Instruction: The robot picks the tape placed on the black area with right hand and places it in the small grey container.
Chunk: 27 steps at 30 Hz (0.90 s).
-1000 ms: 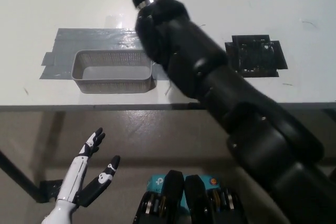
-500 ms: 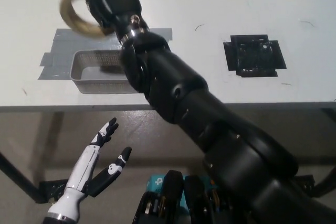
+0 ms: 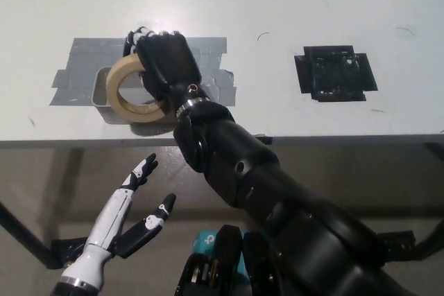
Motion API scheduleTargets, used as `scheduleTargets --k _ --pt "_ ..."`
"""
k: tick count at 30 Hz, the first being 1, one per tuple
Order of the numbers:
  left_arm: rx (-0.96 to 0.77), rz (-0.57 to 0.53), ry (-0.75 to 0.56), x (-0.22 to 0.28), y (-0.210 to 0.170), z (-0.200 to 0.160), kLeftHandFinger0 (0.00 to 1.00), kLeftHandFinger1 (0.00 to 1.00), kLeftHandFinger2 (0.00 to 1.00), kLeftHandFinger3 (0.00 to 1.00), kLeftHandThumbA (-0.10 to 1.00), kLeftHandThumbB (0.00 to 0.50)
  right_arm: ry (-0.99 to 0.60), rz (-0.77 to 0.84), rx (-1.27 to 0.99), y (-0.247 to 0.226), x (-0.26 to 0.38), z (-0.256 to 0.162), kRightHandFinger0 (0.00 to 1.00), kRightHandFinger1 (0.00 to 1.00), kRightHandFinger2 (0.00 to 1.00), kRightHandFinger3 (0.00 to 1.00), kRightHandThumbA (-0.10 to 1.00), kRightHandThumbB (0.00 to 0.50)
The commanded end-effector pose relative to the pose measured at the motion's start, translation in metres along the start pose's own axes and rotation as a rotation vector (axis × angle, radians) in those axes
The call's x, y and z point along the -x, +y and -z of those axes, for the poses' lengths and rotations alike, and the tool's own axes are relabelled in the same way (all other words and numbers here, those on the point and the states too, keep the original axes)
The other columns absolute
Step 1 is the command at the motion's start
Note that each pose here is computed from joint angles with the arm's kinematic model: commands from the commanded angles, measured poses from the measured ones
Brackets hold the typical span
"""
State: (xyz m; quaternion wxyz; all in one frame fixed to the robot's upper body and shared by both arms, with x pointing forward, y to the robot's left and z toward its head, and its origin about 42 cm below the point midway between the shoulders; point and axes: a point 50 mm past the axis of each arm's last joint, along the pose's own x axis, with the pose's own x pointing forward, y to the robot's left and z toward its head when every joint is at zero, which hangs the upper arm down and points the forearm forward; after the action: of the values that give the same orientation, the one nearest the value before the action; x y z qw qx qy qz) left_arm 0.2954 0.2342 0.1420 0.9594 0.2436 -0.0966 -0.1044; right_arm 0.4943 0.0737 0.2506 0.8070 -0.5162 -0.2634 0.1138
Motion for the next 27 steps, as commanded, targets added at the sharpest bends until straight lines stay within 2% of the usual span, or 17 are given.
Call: scheduleTargets --k 1,3,4,7,8,9,10,11,13,15,16,17,18,21,23,25,27 --pt "-0.024 0.013 -0.037 -0.004 0.005 -0.011 1.0 1.0 1.0 1.0 0.7 0.126 -0.006 0.019 0.006 -0.015 -0.011 -0.003 0.0 0.21 0.75 0.47 -0.1 0.159" --pt "-0.019 0.013 -0.04 -0.005 0.004 -0.012 1.0 1.0 1.0 1.0 0.69 0.125 -0.014 0.039 0.007 -0.018 -0.012 -0.001 0.0 0.19 0.67 0.5 -0.1 0.187" --pt "-0.018 0.013 -0.041 -0.005 0.004 -0.012 1.0 1.0 1.0 1.0 0.69 0.125 -0.014 0.046 0.009 -0.02 -0.013 -0.001 0.0 0.18 0.65 0.58 -0.1 0.176" --pt "-0.026 0.009 -0.05 -0.006 0.004 -0.012 1.0 1.0 1.0 1.0 0.69 0.128 -0.03 0.094 -0.042 -0.034 -0.022 -0.008 0.0 0.13 0.62 0.55 -0.1 0.178" --pt "-0.028 0.009 -0.051 -0.006 0.003 -0.012 1.0 1.0 1.0 1.0 0.69 0.127 -0.036 0.106 -0.049 -0.038 -0.024 -0.01 0.0 0.14 0.69 0.45 -0.1 0.167" --pt "-0.033 0.009 -0.052 -0.006 0.004 -0.012 1.0 1.0 1.0 1.0 0.69 0.124 -0.05 0.131 -0.06 -0.045 -0.029 -0.016 0.0 0.24 0.87 0.42 -0.1 0.146" --pt "-0.028 0.012 -0.051 -0.005 0.004 -0.012 1.0 1.0 1.0 1.0 0.69 0.124 -0.065 0.15 -0.06 -0.053 -0.034 -0.022 0.0 0.34 0.9 0.48 -0.1 0.142" --pt "-0.024 0.014 -0.047 -0.005 0.004 -0.011 1.0 1.0 1.0 1.0 0.68 0.124 -0.075 0.162 -0.059 -0.059 -0.038 -0.026 0.0 0.39 0.9 0.64 -0.1 0.139" --pt "-0.015 0.016 -0.047 -0.005 0.004 -0.01 1.0 1.0 1.0 1.0 0.68 0.128 -0.112 0.194 -0.058 -0.073 -0.046 -0.037 0.0 0.37 0.9 0.76 -0.1 0.152" --pt "-0.012 0.02 -0.042 -0.005 0.004 -0.011 1.0 1.0 1.0 1.0 0.69 0.132 -0.135 0.211 -0.07 -0.087 -0.054 -0.046 0.0 0.27 0.75 0.6 -0.1 0.164" --pt "-0.001 0.021 -0.036 -0.004 0.004 -0.012 1.0 1.0 1.0 1.0 0.69 0.132 -0.145 0.225 -0.069 -0.096 -0.059 -0.053 0.0 0.27 0.76 0.57 -0.1 0.184" --pt "-0.003 0.021 -0.037 -0.004 0.004 -0.012 1.0 1.0 1.0 1.0 0.68 0.133 -0.148 0.231 -0.069 -0.099 -0.061 -0.055 0.0 0.22 0.71 0.57 -0.1 0.207" --pt "-0.009 0.019 -0.035 -0.003 0.005 -0.011 1.0 1.0 1.0 1.0 0.69 0.134 -0.154 0.236 -0.073 -0.102 -0.062 -0.058 0.0 0.19 0.67 0.47 -0.1 0.203" --pt "-0.006 0.019 -0.033 -0.001 0.005 -0.011 1.0 1.0 1.0 1.0 0.67 0.128 -0.152 0.239 -0.066 -0.105 -0.063 -0.059 0.0 0.16 0.68 0.42 -0.1 0.206" --pt "-0.006 0.02 -0.036 -0.002 0.006 -0.011 1.0 1.0 1.0 1.0 0.67 0.127 -0.147 0.238 -0.059 -0.105 -0.063 -0.058 0.0 0.16 0.68 0.45 -0.1 0.212" --pt "-0.005 0.021 -0.038 -0.002 0.005 -0.012 1.0 1.0 1.0 1.0 0.67 0.127 -0.139 0.236 -0.057 -0.103 -0.062 -0.052 0.0 0.1 0.59 0.41 -0.1 0.224" --pt "-0.008 0.018 -0.047 -0.002 0.005 -0.012 1.0 1.0 1.0 1.0 0.66 0.124 -0.137 0.238 -0.049 -0.1 -0.06 -0.048 0.0 0.11 0.66 0.32 -0.1 0.209"
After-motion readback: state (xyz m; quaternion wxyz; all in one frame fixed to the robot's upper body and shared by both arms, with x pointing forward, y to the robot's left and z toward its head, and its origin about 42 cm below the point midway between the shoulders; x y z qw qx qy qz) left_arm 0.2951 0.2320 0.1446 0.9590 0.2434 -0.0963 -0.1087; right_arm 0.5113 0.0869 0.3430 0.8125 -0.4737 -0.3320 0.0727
